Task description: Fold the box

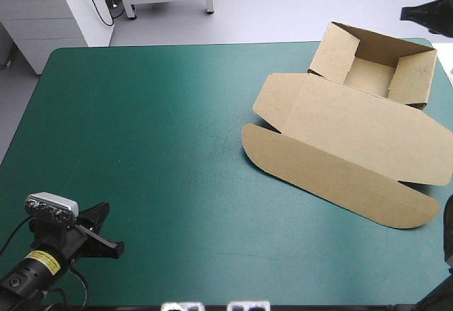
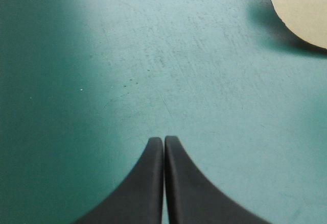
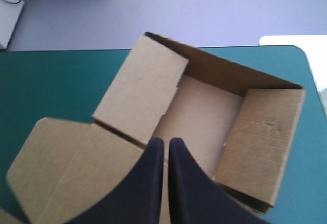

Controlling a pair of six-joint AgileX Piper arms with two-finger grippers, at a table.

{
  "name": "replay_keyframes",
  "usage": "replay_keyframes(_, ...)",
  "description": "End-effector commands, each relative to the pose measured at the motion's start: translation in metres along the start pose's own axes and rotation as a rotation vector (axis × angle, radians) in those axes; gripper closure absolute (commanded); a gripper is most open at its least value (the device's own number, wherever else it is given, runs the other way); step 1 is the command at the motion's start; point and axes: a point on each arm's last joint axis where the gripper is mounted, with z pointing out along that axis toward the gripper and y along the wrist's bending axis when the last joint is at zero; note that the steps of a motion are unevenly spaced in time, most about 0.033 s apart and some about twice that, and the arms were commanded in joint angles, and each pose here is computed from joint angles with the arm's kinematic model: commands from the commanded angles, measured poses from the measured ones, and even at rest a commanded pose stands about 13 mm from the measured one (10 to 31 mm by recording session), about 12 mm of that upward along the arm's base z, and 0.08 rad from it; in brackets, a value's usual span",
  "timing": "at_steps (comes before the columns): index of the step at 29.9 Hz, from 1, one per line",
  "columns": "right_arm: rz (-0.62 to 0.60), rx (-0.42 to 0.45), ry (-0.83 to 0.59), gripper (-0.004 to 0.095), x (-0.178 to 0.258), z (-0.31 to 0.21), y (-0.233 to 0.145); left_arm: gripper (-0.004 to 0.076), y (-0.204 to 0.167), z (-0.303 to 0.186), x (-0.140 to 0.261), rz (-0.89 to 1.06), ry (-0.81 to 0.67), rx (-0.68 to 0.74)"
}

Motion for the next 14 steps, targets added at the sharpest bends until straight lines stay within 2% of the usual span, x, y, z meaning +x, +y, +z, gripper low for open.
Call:
replay_keyframes(1, -0.091, -0.091, -0.016, 0.0913, 0.01, -0.033, 0.035, 0.0732, -0.001, -0.004, -0.013, -0.005, -0.079, 0.009)
replay_keyframes(7, -0.141, -0.171, 0.093, 0.0913, 0.056, -0.032, 0.063, 0.0732, -0.001, -0.004, -0.013, -0.006, -0.079, 0.01)
replay_keyframes(14, -0.137, -0.167, 0.031, 0.0913, 0.104, -0.051, 0.068, 0.0732, -0.001, -0.004, -0.013, -0.006, -0.081, 0.01)
